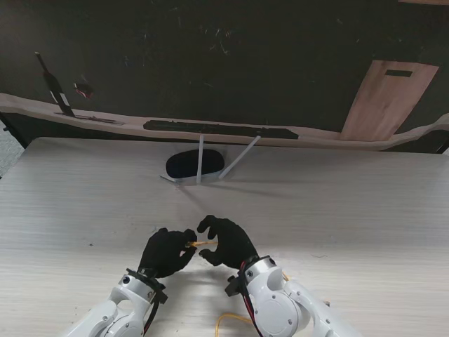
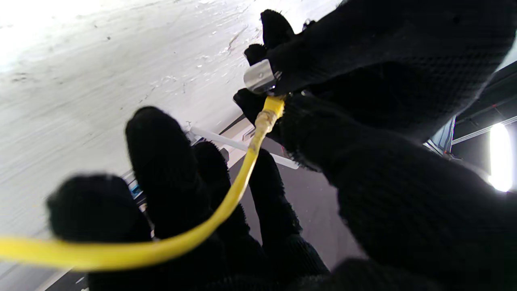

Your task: Untangle the Ethernet cable and plug it into the router

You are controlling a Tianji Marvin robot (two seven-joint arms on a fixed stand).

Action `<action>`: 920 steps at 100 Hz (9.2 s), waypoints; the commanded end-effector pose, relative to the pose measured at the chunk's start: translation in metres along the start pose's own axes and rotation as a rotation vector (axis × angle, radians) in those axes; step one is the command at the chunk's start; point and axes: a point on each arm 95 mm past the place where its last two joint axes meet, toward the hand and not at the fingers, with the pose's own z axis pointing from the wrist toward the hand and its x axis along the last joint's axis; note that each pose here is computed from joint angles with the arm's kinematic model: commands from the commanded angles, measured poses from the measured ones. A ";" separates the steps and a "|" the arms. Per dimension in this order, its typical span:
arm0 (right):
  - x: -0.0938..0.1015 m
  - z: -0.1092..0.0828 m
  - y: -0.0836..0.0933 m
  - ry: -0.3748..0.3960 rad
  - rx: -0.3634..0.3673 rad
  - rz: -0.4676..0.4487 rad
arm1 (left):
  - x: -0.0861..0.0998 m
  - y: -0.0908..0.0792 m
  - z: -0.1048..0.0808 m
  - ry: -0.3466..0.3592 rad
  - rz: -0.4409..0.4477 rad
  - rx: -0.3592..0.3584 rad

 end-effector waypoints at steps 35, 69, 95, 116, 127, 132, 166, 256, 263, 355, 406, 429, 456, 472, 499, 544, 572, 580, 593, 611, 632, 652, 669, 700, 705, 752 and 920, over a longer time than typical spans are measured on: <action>-0.003 0.006 -0.011 0.133 -0.039 -0.133 | 0.004 0.002 -0.001 -0.019 -0.010 -0.029; -0.005 0.007 -0.014 0.139 -0.038 -0.148 | 0.005 0.002 -0.001 -0.021 -0.020 -0.032; -0.006 0.008 -0.015 0.138 -0.038 -0.162 | 0.005 0.003 -0.001 -0.018 -0.029 -0.033; -0.007 0.007 -0.016 0.136 -0.035 -0.179 | 0.005 0.003 -0.001 -0.019 -0.029 -0.034; -0.007 0.007 -0.017 0.136 -0.035 -0.183 | 0.005 0.003 -0.002 -0.019 -0.029 -0.035; -0.007 0.007 -0.017 0.137 -0.034 -0.186 | 0.005 0.003 -0.002 -0.019 -0.030 -0.035; -0.008 0.007 -0.018 0.135 -0.031 -0.202 | 0.005 0.002 -0.002 -0.015 -0.030 -0.036; -0.015 0.006 -0.006 0.116 -0.084 -0.206 | 0.002 -0.002 -0.006 -0.004 -0.013 -0.039; -0.016 0.005 -0.001 0.108 -0.099 -0.200 | 0.000 -0.005 -0.008 -0.004 0.003 -0.034; -0.020 -0.006 0.025 0.114 -0.111 -0.179 | -0.002 -0.020 -0.020 -0.024 0.032 -0.052; -0.032 -0.011 0.041 0.125 -0.150 -0.131 | -0.035 -0.027 -0.030 -0.379 0.142 -0.028; -0.035 -0.011 0.040 0.117 -0.144 -0.112 | -0.056 -0.019 -0.008 -0.499 0.089 0.063; -0.036 -0.011 0.041 0.116 -0.121 -0.112 | -0.087 -0.021 0.029 -0.504 0.026 0.112; -0.036 -0.012 0.041 0.112 -0.110 -0.116 | -0.104 -0.019 0.047 -0.469 -0.060 0.104; -0.035 -0.010 0.040 0.106 -0.082 -0.123 | -0.116 -0.005 0.077 -0.431 -0.132 0.118; -0.034 -0.008 0.039 0.088 -0.070 -0.137 | -0.122 0.006 0.129 -0.366 -0.321 0.097; -0.034 -0.009 0.040 0.088 -0.072 -0.140 | -0.118 0.010 0.146 -0.402 -0.480 0.161; -0.034 -0.010 0.041 0.087 -0.080 -0.140 | -0.116 0.010 0.147 -0.415 -0.513 0.186; -0.033 -0.011 0.043 0.093 -0.085 -0.142 | -0.112 0.007 0.141 -0.417 -0.542 0.181; -0.033 -0.011 0.044 0.099 -0.103 -0.135 | -0.100 -0.001 0.118 -0.458 -0.515 0.173; -0.033 -0.012 0.040 0.099 -0.106 -0.116 | -0.072 -0.003 0.074 -0.482 -0.453 0.131; -0.033 -0.013 0.037 0.100 -0.104 -0.099 | -0.040 0.003 0.036 -0.498 -0.444 0.090; -0.033 -0.012 0.033 0.094 -0.104 -0.078 | -0.018 0.006 0.010 -0.507 -0.434 0.049; -0.033 -0.016 0.032 0.092 -0.111 -0.081 | -0.005 -0.011 -0.016 -0.491 -0.314 -0.064; -0.032 -0.017 0.033 0.089 -0.117 -0.077 | -0.005 -0.015 -0.020 -0.485 -0.286 -0.075; -0.029 -0.016 0.032 0.090 -0.125 -0.077 | -0.020 -0.056 -0.049 -0.509 -0.132 -0.309; -0.040 -0.018 0.035 0.044 -0.165 -0.069 | -0.067 -0.036 0.098 -0.364 0.324 -0.551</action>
